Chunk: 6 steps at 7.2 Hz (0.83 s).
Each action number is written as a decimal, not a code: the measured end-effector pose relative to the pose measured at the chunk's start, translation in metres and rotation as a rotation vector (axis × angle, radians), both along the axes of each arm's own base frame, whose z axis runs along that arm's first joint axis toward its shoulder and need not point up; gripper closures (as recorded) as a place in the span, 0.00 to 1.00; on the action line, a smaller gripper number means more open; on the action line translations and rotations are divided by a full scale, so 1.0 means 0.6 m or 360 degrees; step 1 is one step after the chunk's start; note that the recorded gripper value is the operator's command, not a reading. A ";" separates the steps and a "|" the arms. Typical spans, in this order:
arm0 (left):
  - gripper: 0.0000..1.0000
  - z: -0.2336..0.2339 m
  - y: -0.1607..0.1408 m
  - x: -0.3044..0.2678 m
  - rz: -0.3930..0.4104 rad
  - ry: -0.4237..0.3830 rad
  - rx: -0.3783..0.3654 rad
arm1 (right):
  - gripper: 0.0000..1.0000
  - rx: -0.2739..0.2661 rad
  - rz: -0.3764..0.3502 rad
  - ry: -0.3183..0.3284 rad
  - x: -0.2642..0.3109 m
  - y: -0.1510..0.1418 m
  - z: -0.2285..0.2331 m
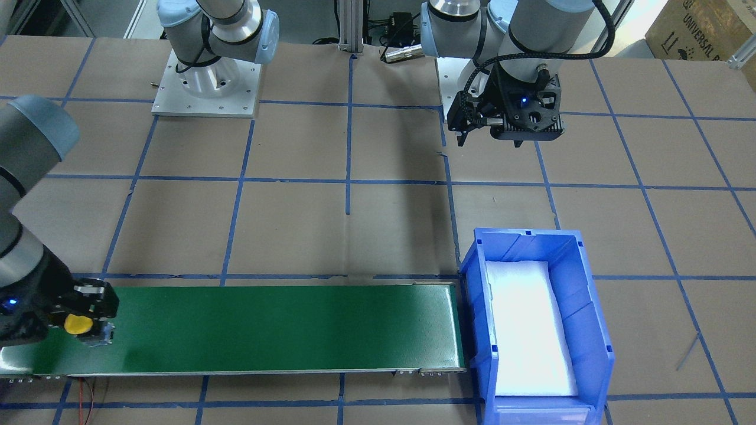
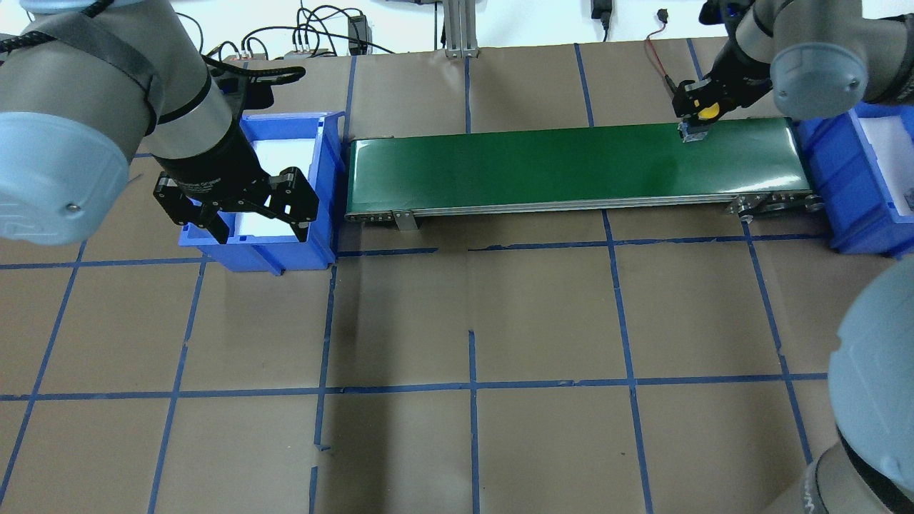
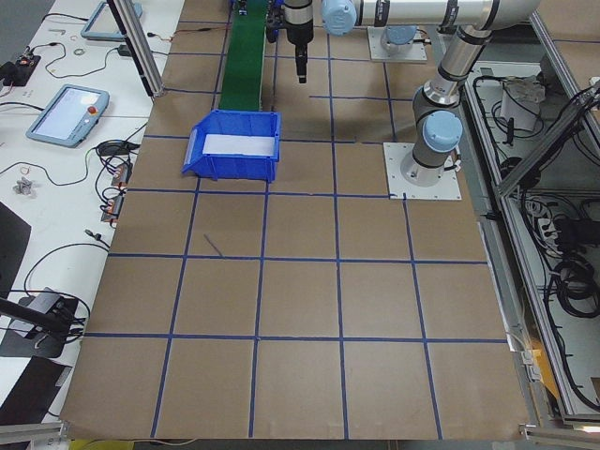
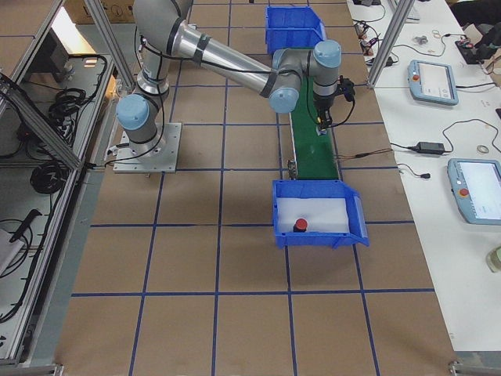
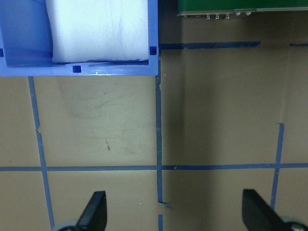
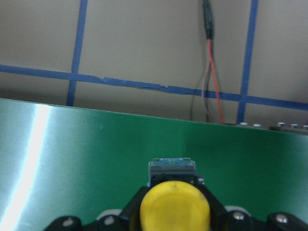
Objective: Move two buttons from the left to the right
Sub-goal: 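Lift the yellow button and carry it into the blue bin with the right gripper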
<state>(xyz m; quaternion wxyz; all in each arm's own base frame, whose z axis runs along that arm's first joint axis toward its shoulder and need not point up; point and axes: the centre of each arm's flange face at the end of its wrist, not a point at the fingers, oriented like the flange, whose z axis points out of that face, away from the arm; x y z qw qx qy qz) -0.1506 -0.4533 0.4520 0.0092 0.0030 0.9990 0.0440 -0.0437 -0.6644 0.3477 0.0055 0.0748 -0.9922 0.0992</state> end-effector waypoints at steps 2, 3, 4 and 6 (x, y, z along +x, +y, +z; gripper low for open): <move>0.00 -0.001 0.000 0.000 0.0000 0.0000 0.0001 | 0.72 -0.0068 -0.0103 0.0075 -0.155 0.036 0.055; 0.00 -0.001 0.000 0.000 0.0000 0.0000 0.0002 | 0.72 -0.0087 -0.0217 0.0096 -0.243 0.067 0.076; 0.00 -0.001 0.000 0.000 0.0001 0.0000 0.0002 | 0.72 -0.0104 -0.0334 0.0076 -0.326 0.101 0.086; 0.00 -0.003 0.000 0.000 0.0002 0.0001 0.0006 | 0.72 -0.0093 -0.0462 -0.0026 -0.413 0.128 0.045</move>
